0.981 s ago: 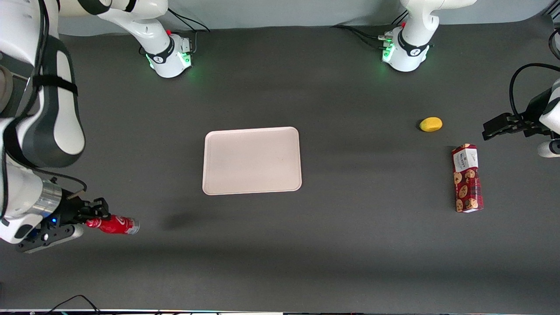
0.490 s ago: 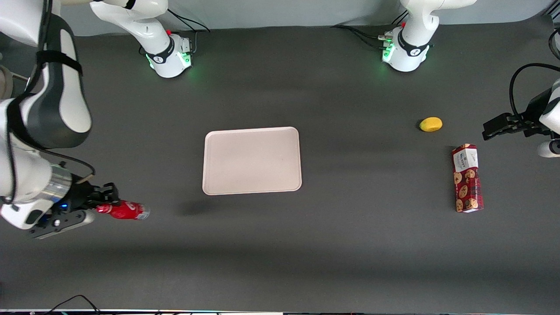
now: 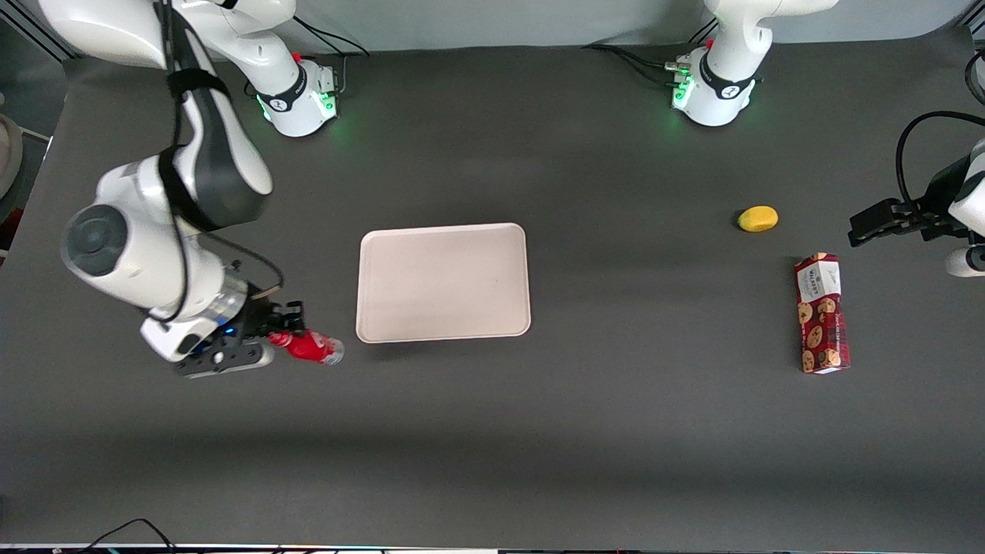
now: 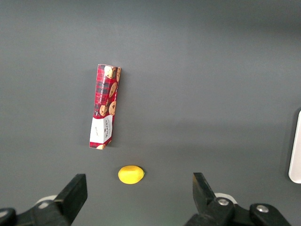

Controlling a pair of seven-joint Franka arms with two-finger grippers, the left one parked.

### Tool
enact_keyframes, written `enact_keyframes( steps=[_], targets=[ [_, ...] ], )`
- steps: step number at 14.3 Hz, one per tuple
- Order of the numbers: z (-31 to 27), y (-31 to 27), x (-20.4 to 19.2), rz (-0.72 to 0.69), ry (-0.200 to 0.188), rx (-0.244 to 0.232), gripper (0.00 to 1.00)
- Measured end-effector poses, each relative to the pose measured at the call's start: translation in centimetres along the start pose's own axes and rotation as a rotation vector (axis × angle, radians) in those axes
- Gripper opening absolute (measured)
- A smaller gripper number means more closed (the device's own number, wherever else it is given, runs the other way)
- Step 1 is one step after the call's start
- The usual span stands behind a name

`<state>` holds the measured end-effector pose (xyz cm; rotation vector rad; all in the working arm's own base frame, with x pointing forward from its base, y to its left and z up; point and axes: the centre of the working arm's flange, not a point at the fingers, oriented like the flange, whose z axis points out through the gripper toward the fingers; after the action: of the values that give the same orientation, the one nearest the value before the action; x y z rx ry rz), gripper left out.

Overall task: Place coke bottle on tray
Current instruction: 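Carry the held bottle over to the white tray's edge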

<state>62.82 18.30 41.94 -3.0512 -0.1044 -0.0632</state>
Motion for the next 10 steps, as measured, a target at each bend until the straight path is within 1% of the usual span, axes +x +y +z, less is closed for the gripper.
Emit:
enact_keyframes(
  steps=[3,5,6,10],
  targets=[
    [3.8,-4.3,-3.9,0.068,0.030,-0.027,0.36],
    [6.2,-5.8,-5.8,0.076,0.056,-0.039,0.36],
    [7.3,-5.8,-6.4,0.071,0.061,-0.045,0.36],
    [9.5,-4.9,-7.7,0.062,0.048,-0.069,0.36]
  ],
)
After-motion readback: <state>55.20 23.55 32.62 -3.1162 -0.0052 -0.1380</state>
